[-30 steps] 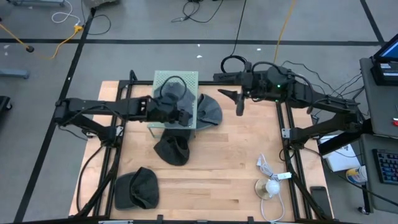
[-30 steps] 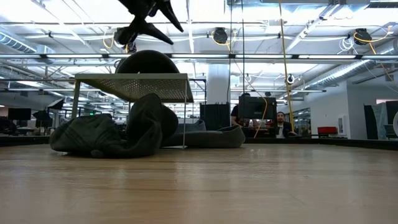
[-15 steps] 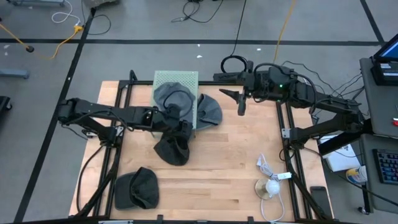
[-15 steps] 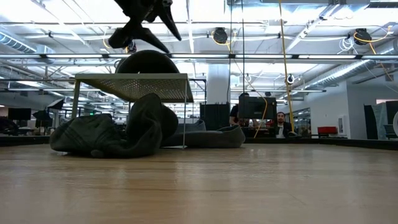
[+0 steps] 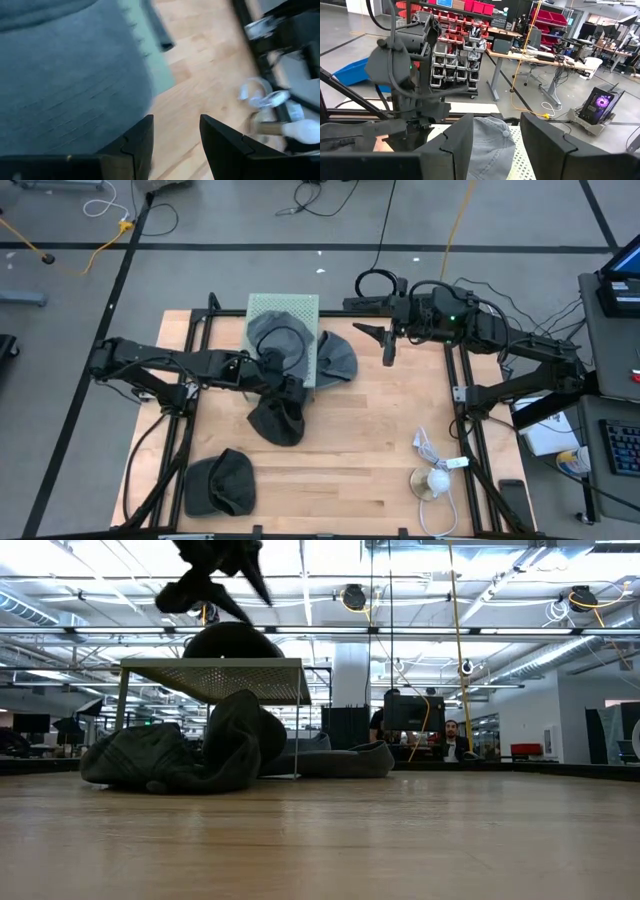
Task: Pick & Place hat
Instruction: Put the right gray cap on the shelf
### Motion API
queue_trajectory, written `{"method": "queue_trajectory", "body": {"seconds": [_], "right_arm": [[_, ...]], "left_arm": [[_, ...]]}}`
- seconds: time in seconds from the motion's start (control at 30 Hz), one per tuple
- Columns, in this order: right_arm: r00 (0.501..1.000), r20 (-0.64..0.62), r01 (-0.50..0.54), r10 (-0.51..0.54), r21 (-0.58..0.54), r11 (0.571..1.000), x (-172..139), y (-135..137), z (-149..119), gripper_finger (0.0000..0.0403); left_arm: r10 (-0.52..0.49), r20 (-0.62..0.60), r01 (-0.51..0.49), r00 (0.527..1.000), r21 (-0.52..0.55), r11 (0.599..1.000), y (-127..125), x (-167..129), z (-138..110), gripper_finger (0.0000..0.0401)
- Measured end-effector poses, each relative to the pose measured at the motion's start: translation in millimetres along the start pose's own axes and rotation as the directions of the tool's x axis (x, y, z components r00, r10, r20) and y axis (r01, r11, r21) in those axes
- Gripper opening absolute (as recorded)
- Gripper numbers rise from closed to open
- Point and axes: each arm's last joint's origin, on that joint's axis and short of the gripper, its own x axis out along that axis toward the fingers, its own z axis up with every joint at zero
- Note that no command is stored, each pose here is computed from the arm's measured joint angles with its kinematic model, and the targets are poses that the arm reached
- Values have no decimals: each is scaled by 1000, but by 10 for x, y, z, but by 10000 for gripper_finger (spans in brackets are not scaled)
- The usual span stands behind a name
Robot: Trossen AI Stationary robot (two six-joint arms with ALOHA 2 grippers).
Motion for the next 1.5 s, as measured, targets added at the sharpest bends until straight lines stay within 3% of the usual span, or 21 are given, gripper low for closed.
{"method": "queue_trajectory", "body": {"seconds": [0.37, 0.57, 0.73, 0.9, 0.97, 1.03, 1.1, 1.23, 1.37, 1.5], "right_arm": [[1000, 8, 1, -1, 2, 1000, -1, -1, 9, 155], [1000, 9, 1, -1, -4, 1000, -1, -2, 10, 155], [1000, 11, 2, -2, -5, 1000, -1, -2, 12, 155], [1000, 9, 2, -2, 4, 1000, -1, -2, 10, 155], [1000, 8, 2, -2, 3, 1000, -1, -2, 10, 155], [1000, 9, 2, -2, 3, 1000, -1, -2, 10, 155], [1000, 11, 3, -3, 3, 1000, -1, -2, 13, 155], [1000, 12, 2, -2, 3, 1000, -1, -2, 13, 155], [1000, 15, 3, -3, 3, 1000, -1, -3, 16, 155], [1000, 15, 3, -3, 3, 1000, -1, -3, 17, 155]], "left_arm": [[50, -23, -50, 999, 2, 999, 120, -209, 5, 163], [-26, 9, 26, 1000, 5, 1000, 79, -305, 47, 163], [-135, 83, 123, 987, 139, 983, 14, -431, 137, 163], [-128, 285, 18, 950, 359, 933, 27, -507, 321, 163], [-103, 341, -71, 935, 462, 884, 62, -513, 391, 163], [-121, 390, -140, 913, 576, 806, 50, -515, 492, 163], [-95, 407, -231, 908, 678, 698, 82, -479, 556, 163], [-9, 416, -355, 909, 786, 506, 182, -355, 671, 163], [81, 383, -386, 920, 853, 351, 270, -212, 710, 163], [142, 336, -362, 931, 897, 252, 315, -102, 674, 163]]}}
